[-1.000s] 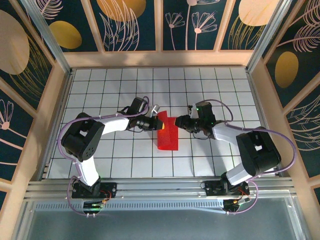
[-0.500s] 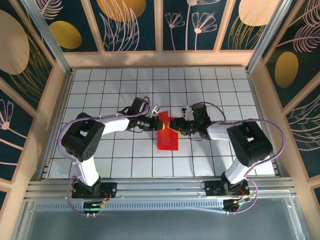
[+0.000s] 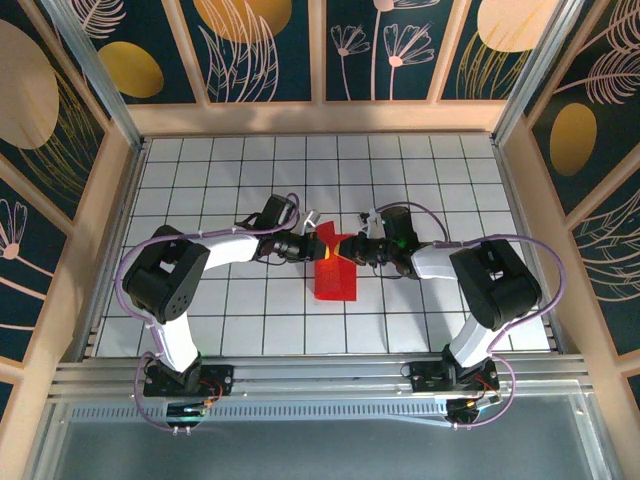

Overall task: Fold a paper plane with a square sheet of paper (fold left side to right side)
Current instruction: First fold in half a square sheet of paper at the center of the table.

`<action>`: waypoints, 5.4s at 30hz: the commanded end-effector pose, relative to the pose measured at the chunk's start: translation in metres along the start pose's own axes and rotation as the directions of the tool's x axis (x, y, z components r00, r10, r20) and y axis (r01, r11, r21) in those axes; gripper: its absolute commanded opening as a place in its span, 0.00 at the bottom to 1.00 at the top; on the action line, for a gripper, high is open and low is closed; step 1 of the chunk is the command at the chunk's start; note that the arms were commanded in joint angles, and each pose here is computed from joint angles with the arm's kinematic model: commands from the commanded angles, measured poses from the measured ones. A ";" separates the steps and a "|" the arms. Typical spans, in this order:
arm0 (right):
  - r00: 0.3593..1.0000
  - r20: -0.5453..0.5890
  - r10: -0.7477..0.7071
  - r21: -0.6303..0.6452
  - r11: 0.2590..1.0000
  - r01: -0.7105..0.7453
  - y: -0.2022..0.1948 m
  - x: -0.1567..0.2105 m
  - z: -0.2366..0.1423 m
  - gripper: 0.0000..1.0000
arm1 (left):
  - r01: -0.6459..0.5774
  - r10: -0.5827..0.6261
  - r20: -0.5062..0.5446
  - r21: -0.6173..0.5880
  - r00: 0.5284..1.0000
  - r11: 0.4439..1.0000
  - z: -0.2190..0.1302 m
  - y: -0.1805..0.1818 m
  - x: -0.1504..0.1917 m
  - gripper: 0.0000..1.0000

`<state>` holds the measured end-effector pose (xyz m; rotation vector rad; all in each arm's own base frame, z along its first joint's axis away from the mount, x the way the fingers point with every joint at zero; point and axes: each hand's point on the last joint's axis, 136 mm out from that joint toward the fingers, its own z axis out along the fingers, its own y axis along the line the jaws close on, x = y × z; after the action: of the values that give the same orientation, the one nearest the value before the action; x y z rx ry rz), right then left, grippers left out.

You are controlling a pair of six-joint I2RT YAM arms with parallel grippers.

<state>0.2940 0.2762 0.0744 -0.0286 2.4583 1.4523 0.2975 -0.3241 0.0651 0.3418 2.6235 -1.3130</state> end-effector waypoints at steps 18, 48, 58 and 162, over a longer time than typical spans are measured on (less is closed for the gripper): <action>0.999 0.052 0.007 0.272 0.962 -0.021 -0.036 -0.005 -0.014 0.00 | 0.092 -0.059 0.178 -0.186 0.982 0.978 -0.028 0.011 -0.012 0.50; 0.999 0.029 0.021 0.345 0.938 -0.030 -0.045 -0.001 -0.019 0.15 | 0.112 -0.102 0.047 -0.305 0.994 0.946 0.029 0.043 0.012 0.44; 0.988 0.133 -0.073 0.488 0.873 -0.002 -0.050 -0.028 -0.067 0.45 | 0.104 -0.106 0.016 -0.383 0.994 0.918 0.035 0.055 0.023 0.41; 0.995 0.096 0.012 0.355 0.934 -0.045 -0.052 -0.006 -0.053 0.48 | 0.008 -0.131 -0.165 -0.590 0.977 0.807 0.066 0.087 0.054 0.54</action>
<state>0.2970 0.1935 0.0541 0.1577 2.6229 0.9137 0.3050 -0.3346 0.0122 0.2734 2.9032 -0.5402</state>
